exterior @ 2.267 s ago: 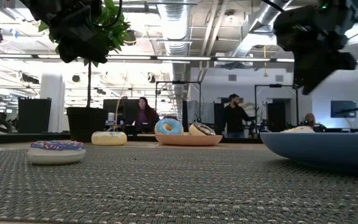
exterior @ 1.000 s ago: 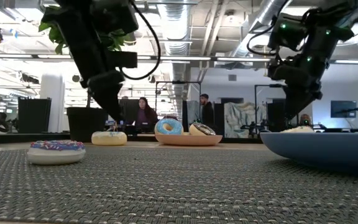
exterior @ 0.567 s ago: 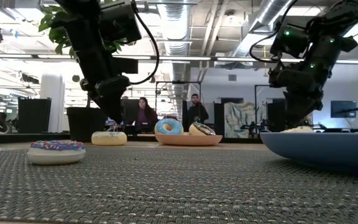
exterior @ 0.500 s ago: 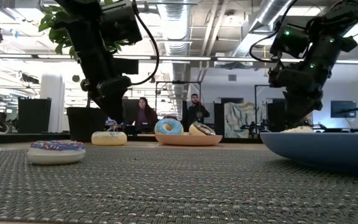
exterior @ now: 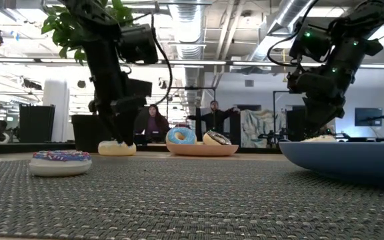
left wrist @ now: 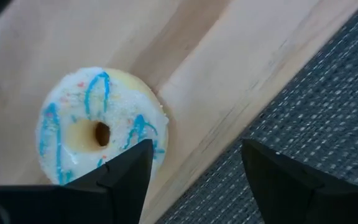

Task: Pick & Place donuts
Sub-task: Put the large white donut on the pink plate

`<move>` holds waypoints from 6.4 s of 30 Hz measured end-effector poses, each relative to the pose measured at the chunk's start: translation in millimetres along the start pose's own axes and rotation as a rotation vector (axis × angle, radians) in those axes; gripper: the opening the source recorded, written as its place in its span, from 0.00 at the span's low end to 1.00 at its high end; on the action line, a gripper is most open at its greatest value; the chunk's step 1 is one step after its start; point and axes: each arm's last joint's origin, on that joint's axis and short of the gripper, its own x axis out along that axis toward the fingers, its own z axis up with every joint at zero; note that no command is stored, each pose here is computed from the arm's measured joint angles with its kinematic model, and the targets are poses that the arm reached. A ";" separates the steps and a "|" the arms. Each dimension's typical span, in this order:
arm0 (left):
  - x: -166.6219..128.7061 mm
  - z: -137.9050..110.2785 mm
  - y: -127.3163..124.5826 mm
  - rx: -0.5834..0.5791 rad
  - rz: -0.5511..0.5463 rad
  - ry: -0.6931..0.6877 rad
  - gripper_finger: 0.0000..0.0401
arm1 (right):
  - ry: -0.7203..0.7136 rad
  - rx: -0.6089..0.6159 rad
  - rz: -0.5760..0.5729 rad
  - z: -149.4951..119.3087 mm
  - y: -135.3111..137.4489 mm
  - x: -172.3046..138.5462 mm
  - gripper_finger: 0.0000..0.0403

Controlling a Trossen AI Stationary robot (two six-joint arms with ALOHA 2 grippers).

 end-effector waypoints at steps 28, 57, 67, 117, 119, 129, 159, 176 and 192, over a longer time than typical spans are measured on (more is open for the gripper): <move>-1.1 12.8 -4.7 -0.144 0.031 -0.013 0.60 | 0.038 0.013 0.072 -1.5 2.0 -0.2 0.00; -10.7 14.2 13.7 -0.050 0.051 0.172 0.60 | 0.038 0.263 0.068 -0.8 2.5 -0.2 0.00; -27.0 22.7 27.3 -0.069 0.031 0.094 0.61 | 0.038 0.280 0.067 -0.7 2.4 -0.2 0.00; 16.7 12.6 34.8 -0.090 -0.018 0.091 0.60 | 0.003 0.367 0.060 2.3 2.9 -0.2 0.00; 16.7 12.6 34.8 -0.091 -0.018 0.091 0.57 | 0.003 0.367 0.060 2.3 2.9 -0.2 0.00; 16.6 12.7 34.7 -0.104 -0.021 0.092 0.50 | 0.002 0.365 0.060 2.3 2.9 -0.2 0.00; -33.3 61.7 22.8 -0.114 0.006 0.034 0.49 | 0.000 0.339 0.057 2.3 2.8 -0.1 0.00; 4.2 33.2 47.2 -0.177 -0.023 0.127 0.70 | 0.000 0.339 0.058 2.4 2.8 -0.1 0.00; 9.9 33.8 46.3 -0.107 -0.040 0.121 0.70 | -0.022 0.347 0.073 4.6 3.8 -0.2 0.00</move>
